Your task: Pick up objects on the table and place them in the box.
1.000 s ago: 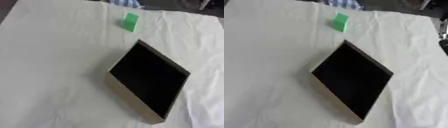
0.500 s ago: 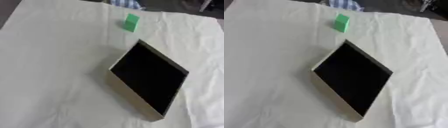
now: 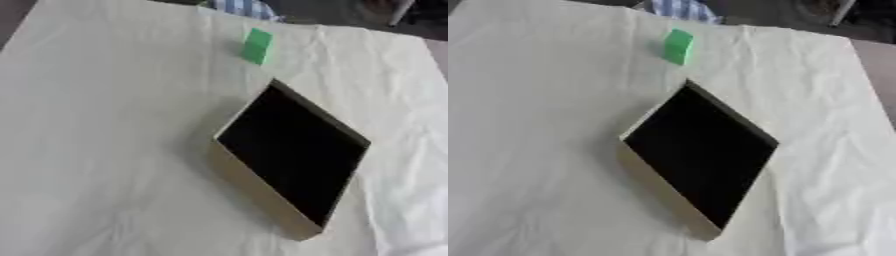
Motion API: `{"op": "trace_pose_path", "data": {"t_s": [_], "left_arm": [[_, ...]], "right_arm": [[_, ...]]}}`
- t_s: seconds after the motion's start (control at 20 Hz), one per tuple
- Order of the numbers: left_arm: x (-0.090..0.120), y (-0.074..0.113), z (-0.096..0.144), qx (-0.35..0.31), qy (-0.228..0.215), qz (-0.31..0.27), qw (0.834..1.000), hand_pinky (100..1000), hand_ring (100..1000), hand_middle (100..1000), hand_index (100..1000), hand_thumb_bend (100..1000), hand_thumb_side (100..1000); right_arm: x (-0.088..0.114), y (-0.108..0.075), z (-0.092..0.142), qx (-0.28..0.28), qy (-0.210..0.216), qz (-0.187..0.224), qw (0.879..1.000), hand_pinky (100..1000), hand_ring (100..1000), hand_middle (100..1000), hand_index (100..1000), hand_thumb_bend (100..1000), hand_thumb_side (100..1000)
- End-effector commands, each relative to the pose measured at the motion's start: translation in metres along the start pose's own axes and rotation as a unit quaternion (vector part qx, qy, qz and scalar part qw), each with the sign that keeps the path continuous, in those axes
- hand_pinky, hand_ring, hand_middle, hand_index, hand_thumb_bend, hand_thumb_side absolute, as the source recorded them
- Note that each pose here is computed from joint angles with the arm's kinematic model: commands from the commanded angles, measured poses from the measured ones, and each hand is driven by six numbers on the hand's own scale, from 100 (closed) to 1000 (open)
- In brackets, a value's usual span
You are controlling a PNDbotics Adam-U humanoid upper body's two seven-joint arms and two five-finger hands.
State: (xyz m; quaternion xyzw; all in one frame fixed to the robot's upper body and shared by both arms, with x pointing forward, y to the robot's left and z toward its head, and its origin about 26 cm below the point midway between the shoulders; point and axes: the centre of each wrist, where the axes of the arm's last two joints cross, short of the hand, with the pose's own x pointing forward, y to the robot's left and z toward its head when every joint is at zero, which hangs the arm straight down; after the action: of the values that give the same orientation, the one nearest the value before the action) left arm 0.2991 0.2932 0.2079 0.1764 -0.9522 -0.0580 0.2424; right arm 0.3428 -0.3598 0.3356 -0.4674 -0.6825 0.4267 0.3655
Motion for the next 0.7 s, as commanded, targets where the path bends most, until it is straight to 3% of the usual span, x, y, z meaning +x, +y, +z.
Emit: {"op": "trace_pose_path", "data": {"t_s": [0.05, 0.45, 0.7], "left_arm": [[0.006, 0.003, -0.008, -0.011, -0.018, 0.0, 1.0, 599, 620, 596, 786, 100, 702], [0.007, 0.0, -0.009, -0.016, -0.02, 0.006, 1.0, 599, 620, 596, 786, 100, 702], [0.007, 0.0, -0.009, -0.019, -0.019, 0.008, 1.0, 599, 619, 596, 785, 100, 703]], "right_arm": [[-0.003, -0.003, -0.007, 0.023, -0.016, 0.017, 0.999, 838, 896, 805, 876, 100, 936], [0.003, 0.013, -0.03, 0.074, -0.039, 0.004, 0.996, 852, 915, 835, 899, 100, 1000], [0.0, 0.026, -0.044, 0.119, -0.048, 0.018, 0.992, 886, 949, 869, 945, 100, 1000]]}}
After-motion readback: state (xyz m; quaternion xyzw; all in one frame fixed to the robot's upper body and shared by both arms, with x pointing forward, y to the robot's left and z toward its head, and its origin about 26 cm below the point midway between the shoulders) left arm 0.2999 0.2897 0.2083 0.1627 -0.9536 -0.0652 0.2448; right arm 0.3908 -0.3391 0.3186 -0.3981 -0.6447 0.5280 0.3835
